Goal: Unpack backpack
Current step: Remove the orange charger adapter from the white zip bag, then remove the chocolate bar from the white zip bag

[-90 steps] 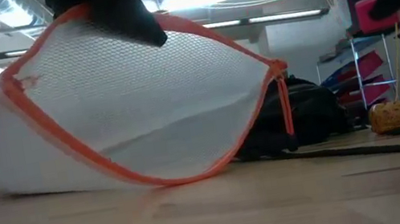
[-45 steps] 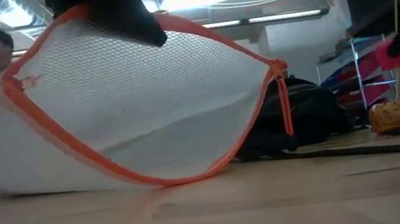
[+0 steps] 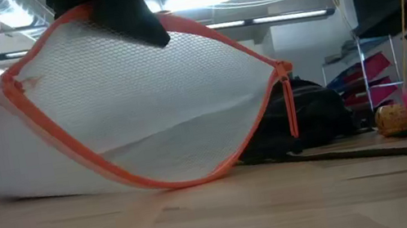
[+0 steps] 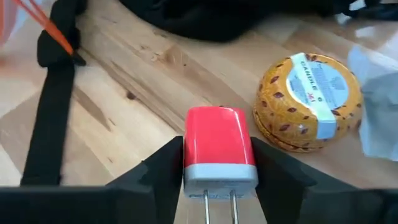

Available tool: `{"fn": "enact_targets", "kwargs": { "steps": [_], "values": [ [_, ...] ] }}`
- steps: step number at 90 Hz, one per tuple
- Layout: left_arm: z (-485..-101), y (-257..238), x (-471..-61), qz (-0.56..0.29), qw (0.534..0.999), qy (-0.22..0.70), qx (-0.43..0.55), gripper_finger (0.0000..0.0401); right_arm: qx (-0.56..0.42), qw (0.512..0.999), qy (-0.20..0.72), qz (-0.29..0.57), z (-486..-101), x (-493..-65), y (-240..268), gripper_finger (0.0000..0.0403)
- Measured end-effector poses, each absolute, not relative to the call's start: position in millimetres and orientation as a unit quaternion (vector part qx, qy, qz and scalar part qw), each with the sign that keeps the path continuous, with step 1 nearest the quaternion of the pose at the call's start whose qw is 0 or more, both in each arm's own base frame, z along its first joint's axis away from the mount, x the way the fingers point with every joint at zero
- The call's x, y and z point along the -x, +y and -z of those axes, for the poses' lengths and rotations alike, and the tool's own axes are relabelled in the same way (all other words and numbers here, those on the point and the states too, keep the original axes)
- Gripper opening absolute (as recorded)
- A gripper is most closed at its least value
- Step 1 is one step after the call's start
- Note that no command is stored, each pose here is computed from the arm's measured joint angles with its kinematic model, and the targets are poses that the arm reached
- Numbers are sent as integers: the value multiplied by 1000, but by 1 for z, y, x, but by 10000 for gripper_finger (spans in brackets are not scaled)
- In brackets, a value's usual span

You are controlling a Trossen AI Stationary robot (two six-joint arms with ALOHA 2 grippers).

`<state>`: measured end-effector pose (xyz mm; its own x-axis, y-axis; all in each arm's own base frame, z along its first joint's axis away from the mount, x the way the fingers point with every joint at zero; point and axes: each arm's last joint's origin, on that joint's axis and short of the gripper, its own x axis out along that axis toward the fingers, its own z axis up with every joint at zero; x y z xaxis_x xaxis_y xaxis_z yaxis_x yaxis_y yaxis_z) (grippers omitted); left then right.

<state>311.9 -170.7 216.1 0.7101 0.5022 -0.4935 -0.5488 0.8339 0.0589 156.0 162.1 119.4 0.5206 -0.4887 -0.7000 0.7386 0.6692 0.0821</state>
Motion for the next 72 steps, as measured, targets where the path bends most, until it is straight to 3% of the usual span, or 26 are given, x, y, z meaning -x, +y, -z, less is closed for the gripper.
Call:
{"fn": "enact_targets", "kwargs": {
  "steps": [27,56,72],
  "values": [
    [-216,-171,-312,-284,924,254,43,0,-165,865,323,346,-121,-158,163,213],
    [-216,-169,-313,-286,923,253,45,0,-29,932,174,317,-170,-189,184,218],
    [-216,-169,-313,-286,923,252,45,0,-28,935,198,292,-188,-223,190,218]
  ]
}}
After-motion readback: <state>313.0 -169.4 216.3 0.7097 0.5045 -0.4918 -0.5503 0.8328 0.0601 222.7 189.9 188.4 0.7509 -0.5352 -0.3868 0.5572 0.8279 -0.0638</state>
